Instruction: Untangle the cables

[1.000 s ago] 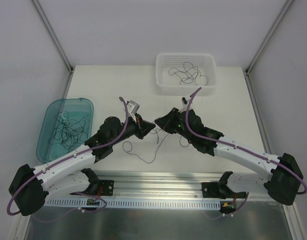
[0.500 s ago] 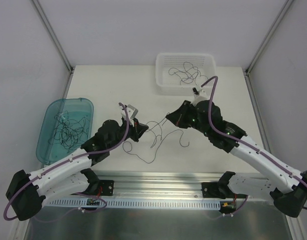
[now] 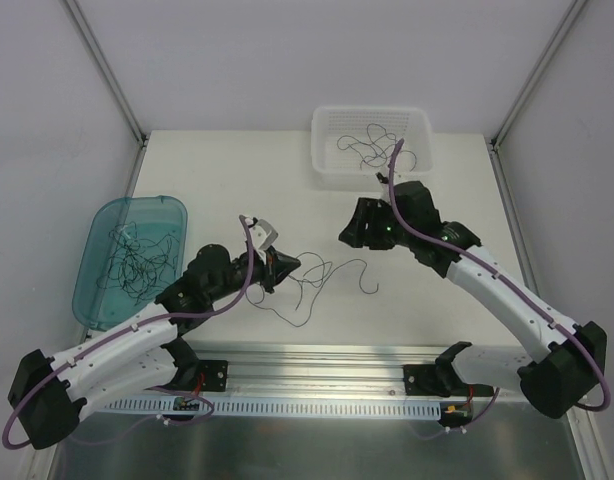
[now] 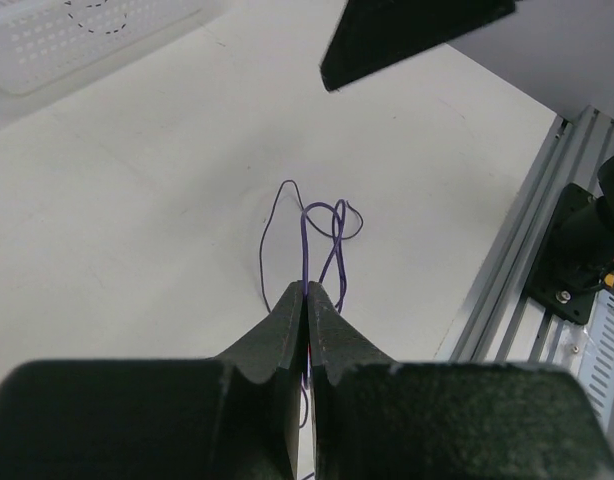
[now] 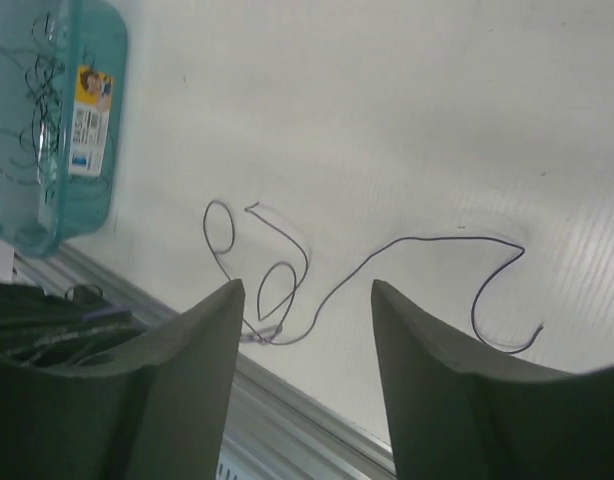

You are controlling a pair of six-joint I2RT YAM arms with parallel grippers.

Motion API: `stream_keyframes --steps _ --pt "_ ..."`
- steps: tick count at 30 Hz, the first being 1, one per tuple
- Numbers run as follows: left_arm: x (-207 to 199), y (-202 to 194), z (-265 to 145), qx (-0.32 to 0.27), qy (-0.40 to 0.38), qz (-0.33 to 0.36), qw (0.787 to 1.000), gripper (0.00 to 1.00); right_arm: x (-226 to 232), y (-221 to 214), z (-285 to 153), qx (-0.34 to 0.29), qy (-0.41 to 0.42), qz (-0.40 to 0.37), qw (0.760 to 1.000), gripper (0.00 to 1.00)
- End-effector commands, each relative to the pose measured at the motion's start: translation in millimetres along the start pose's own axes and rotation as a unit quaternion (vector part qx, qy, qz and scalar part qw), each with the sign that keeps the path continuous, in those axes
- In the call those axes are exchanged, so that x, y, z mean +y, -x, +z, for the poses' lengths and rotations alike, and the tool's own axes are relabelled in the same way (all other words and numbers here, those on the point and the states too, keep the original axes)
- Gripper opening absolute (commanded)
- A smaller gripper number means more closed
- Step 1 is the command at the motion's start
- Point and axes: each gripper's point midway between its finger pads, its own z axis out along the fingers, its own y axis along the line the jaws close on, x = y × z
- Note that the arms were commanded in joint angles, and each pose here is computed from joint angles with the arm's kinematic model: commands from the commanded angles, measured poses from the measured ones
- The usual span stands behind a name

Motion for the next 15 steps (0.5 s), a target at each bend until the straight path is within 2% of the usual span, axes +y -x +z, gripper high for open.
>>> stream_keyframes --steps 1,3,8,15 --pt "-0.6 30.0 5.0 -0.031 0.009 0.012 0.999 0.00 28.6 -7.5 -22.2 -0.007 0.104 -0.088 0.991 0.60" --pt "1.2 26.6 9.3 -0.016 0.012 0.009 1.000 0.00 31.4 -24.2 -22.0 0.006 0.127 -0.115 0.985 0.66" --pt "-5.1 33.0 13.2 -0.010 -0.002 0.003 1.000 0.00 60.5 -49.7 -30.5 0.011 0.229 -0.190 0.955 0.74" --pt "-18.6 40.8 9.7 -0.007 -0.036 0.012 0.999 0.00 40.8 -58.4 -19.7 0.009 0.204 -0.305 0.930 0.80"
